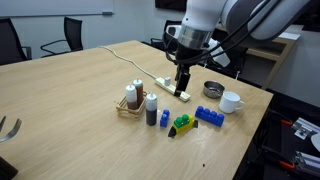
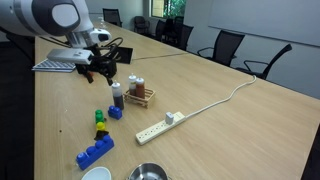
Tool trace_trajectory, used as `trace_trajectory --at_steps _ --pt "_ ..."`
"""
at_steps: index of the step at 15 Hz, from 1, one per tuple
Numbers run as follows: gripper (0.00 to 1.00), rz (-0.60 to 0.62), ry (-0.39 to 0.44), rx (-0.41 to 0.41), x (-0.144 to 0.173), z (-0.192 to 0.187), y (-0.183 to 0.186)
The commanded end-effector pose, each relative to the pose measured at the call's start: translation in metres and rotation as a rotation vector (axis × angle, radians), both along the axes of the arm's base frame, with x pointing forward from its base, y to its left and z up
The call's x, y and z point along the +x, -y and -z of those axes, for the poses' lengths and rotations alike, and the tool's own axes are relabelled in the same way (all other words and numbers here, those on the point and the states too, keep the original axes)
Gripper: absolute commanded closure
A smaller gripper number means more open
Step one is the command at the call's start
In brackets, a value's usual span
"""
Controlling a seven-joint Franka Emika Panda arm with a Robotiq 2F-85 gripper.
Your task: Remove the sauce bottle from the table and place it inside the wooden box on the table
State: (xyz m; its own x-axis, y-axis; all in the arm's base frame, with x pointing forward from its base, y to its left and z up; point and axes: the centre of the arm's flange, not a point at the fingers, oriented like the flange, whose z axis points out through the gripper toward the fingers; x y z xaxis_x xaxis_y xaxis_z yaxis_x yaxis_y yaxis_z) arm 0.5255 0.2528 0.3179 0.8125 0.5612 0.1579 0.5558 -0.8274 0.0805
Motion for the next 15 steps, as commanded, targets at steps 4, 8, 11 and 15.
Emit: trace_trajectory --at_steps 4,8,11,15 --pt "0.0 -0.099 0.073 -0.06 0.045 0.03 -0.036" --pt "0.0 -0.105 0.122 -0.055 0.069 0.046 -0.038" --pt "0.0 -0.11 0.129 -0.054 0.083 0.061 -0.03" --pt "0.0 -0.098 0.109 -0.043 0.094 0.082 -0.026"
